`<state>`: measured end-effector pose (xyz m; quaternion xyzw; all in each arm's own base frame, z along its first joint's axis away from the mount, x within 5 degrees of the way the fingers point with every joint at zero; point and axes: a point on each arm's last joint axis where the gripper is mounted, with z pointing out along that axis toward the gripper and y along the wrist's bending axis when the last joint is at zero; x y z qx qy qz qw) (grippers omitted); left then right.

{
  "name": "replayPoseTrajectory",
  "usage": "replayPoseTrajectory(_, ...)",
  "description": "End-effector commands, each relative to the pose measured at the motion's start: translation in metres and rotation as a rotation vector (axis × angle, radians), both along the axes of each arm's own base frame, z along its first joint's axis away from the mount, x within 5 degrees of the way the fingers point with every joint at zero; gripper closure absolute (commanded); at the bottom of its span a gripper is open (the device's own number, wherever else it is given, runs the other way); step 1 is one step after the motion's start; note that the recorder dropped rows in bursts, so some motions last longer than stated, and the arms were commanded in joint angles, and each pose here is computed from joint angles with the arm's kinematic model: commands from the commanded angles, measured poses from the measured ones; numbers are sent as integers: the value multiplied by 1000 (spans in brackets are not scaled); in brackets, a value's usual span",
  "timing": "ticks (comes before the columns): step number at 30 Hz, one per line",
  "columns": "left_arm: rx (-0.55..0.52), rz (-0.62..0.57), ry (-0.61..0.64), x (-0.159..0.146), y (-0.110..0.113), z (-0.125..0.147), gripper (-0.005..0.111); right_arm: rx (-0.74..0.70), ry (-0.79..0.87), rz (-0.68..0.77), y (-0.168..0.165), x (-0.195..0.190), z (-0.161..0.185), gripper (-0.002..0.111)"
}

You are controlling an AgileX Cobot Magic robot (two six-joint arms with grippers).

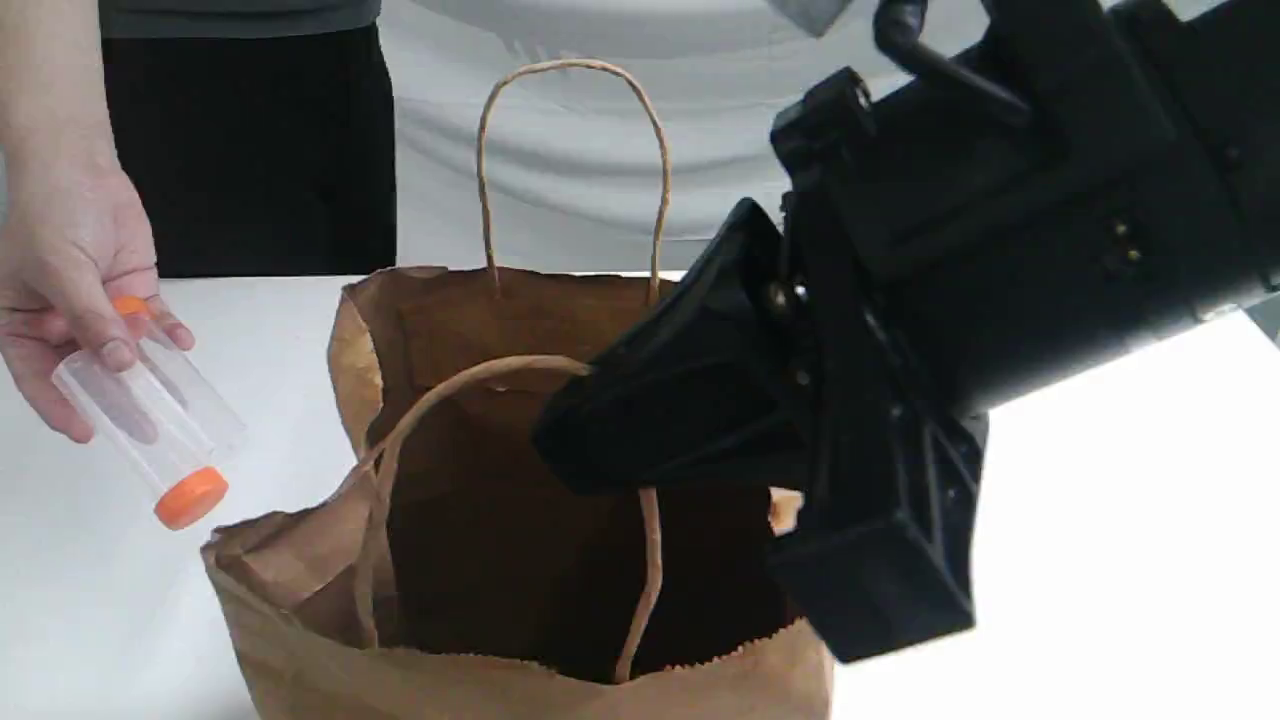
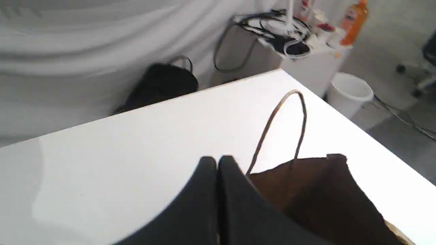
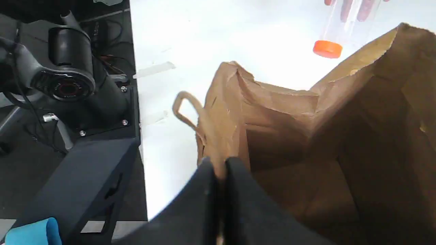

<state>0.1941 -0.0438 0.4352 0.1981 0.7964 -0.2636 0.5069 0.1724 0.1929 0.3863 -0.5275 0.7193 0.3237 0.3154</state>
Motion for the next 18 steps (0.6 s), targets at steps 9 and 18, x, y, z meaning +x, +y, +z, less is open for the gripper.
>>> replayPoseTrajectory(9,150,-226,150,114,-10,-4,106,-7,13,-5,0,-1,-2,108)
replayPoseTrajectory(18,630,-452,206,130,-80,-61,90,-6,18,-9,0,-1,-2,108)
